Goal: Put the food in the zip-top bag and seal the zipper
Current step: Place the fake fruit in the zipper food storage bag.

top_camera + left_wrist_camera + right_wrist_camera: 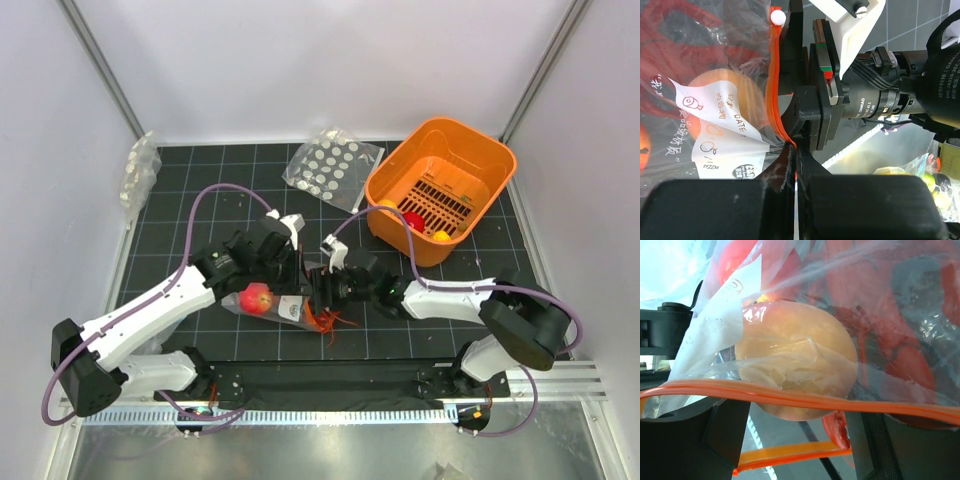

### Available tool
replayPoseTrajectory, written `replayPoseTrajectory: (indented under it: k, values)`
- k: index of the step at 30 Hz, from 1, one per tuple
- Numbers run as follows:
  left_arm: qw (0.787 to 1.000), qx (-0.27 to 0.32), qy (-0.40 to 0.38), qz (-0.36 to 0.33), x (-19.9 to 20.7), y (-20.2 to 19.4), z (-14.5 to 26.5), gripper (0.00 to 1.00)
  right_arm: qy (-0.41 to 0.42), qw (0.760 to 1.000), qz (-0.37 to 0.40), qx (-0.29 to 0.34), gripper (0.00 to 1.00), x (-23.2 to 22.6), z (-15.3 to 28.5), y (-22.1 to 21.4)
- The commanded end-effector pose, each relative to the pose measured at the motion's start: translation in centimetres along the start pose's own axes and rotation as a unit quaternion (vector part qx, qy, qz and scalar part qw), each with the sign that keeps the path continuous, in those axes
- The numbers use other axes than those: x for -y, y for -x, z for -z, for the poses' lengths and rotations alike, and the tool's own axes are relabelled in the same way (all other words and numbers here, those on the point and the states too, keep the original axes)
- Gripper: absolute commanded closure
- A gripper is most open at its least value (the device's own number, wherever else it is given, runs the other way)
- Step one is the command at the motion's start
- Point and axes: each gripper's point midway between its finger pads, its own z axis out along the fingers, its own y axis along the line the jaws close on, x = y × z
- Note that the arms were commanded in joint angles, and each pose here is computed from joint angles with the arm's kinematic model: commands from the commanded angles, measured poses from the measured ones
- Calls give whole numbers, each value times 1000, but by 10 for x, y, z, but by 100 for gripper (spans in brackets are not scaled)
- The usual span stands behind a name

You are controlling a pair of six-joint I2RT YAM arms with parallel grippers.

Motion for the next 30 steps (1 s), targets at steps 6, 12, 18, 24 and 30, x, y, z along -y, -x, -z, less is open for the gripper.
replayPoseTrajectory:
  k: [6, 12, 18, 24, 30]
  values:
    - [998, 40, -45, 8, 19, 18, 0, 100, 90, 995, 45, 17, 63, -51, 2, 7]
    - [999, 37, -31, 7, 6, 9, -6, 100, 91, 994, 56, -15, 64, -51, 0, -20]
    - [999, 31, -11, 4, -19, -10, -13, 100, 85, 993, 63, -51, 60, -48, -16, -45]
    - [999, 42, -6, -9, -34, -20, -7, 100, 95, 994, 41, -46, 29, -49, -30, -46]
    - [998, 56, 2, -11, -43, -24, 5, 100, 90, 994, 47, -37, 7, -55, -26, -36]
